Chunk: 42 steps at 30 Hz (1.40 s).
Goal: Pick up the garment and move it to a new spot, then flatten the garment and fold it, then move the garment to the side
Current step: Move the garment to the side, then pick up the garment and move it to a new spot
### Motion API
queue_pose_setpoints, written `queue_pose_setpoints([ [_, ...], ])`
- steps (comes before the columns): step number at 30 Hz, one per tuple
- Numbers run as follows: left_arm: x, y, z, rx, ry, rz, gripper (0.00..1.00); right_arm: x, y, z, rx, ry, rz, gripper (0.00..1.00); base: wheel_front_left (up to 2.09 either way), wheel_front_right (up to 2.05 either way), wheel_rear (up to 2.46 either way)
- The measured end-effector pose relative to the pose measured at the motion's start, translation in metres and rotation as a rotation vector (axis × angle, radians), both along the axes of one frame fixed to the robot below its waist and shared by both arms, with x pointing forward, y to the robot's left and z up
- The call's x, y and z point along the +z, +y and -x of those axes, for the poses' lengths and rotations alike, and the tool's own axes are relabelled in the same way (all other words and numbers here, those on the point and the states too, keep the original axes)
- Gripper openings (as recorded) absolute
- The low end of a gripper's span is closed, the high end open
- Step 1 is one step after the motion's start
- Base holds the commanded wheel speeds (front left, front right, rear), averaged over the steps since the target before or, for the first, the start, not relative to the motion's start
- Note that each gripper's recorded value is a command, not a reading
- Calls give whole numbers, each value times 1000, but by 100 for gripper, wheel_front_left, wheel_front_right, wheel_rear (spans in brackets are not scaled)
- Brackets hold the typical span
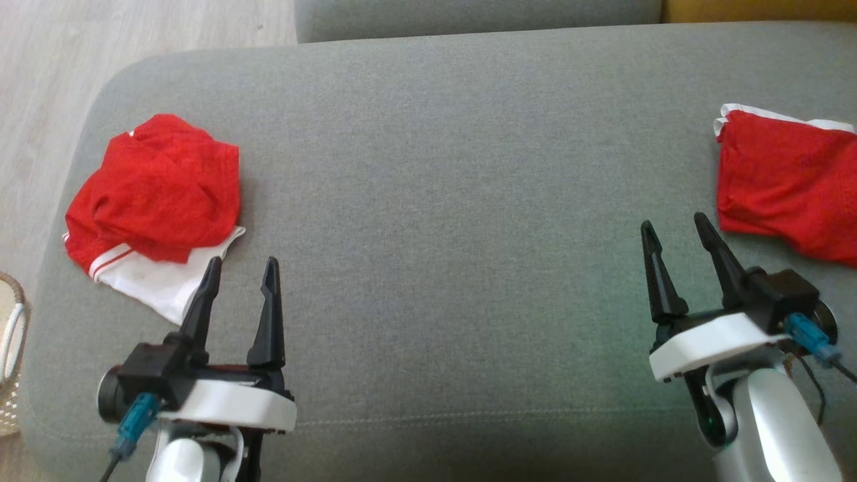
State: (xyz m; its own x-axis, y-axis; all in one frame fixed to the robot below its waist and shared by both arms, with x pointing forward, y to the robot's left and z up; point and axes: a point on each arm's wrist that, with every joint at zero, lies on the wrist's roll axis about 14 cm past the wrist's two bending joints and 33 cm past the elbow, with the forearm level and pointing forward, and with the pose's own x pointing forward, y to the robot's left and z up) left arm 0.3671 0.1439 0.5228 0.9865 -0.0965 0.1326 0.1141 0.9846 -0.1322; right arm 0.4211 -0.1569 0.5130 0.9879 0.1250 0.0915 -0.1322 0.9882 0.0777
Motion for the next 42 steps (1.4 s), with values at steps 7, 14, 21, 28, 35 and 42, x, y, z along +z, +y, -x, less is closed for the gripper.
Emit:
queue_pose_setpoints([
  [7, -2, 2, 0, 5, 5, 0, 100, -3, -3, 2, -10, 5, -11, 100, 0, 0, 0],
  [14, -2, 7, 2, 21, 6, -2, 100, 0, 3, -5, 4, -5, -16, 100, 0, 0, 0],
  [21, 0, 47, 17, 168, 10, 63, 100, -13, 49, -7, 133, 26, -12, 100, 0, 0, 0],
  [28, 0, 85, 54, 308, 9, 42, 100, -10, 112, -8, 302, 24, -28, 100, 0, 0, 0],
  [35, 3, 115, 87, 425, -2, 22, 100, -2, 154, -2, 414, 13, -40, 100, 0, 0, 0],
  [42, 5, 131, 103, 494, -11, 20, 100, -3, 173, 1, 468, 20, -44, 100, 0, 0, 0],
])
